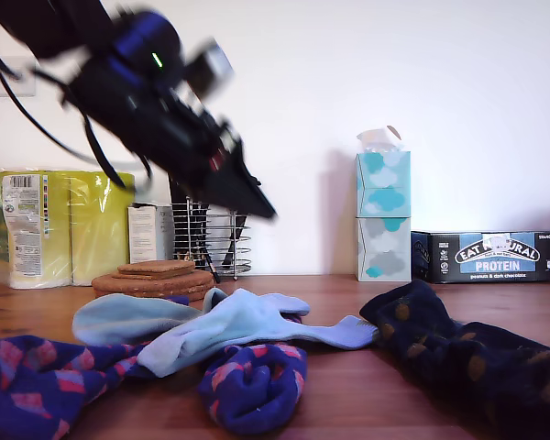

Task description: Pair up the socks based on colour and pattern, by placing each sock on top of its pair

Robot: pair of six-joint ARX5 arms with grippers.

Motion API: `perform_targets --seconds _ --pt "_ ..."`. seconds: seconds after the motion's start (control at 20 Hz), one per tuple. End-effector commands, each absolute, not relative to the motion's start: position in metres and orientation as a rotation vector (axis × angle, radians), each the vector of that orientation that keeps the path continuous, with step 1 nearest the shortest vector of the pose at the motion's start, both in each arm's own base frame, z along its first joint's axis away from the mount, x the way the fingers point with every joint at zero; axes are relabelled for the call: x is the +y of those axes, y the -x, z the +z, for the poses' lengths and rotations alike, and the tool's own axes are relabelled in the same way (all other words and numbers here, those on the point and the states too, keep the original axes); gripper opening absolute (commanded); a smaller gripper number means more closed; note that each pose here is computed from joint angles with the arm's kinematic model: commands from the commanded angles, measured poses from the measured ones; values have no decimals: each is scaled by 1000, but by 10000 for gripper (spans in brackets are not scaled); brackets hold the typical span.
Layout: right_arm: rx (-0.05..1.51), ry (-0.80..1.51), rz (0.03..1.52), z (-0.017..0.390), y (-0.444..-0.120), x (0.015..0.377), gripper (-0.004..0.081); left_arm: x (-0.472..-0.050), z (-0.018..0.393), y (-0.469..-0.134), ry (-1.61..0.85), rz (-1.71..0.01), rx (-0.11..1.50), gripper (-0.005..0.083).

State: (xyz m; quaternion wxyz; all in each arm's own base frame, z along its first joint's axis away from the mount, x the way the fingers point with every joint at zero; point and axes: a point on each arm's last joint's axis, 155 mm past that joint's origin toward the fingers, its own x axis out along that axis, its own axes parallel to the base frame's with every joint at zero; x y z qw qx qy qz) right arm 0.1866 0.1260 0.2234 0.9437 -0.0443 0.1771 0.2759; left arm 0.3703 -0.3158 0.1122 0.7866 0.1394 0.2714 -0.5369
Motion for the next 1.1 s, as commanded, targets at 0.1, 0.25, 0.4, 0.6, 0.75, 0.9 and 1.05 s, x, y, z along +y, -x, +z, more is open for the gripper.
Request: perform_targets --seconds 0.1,0.25,0.4,0.6,0.75,0.9,1.05 --pt "385 97 572 218 -184 127 -14 -321 67 -379 -313 -1154 628 -21" --pt "394 101 571 216 -183 126 -14 -316 32 -378 -317 -1138 712 -21" --pt "394 101 571 216 -183 126 -14 -309 7 -374 -329 -1113 787 -21" --pt "392 100 570 216 -183 126 -14 -289 -30 -355 -348 -1075 961 -21" --pt "391 101 570 216 -183 126 -14 -263 -49 -343 -409 -1026 1084 -21" --pt "386 114 573 217 -183 126 -14 -228 -54 -337 -493 -960 1176 -21" --pt "375 153 579 216 -183 126 -14 -185 -57 -332 -575 -855 1291 -21"
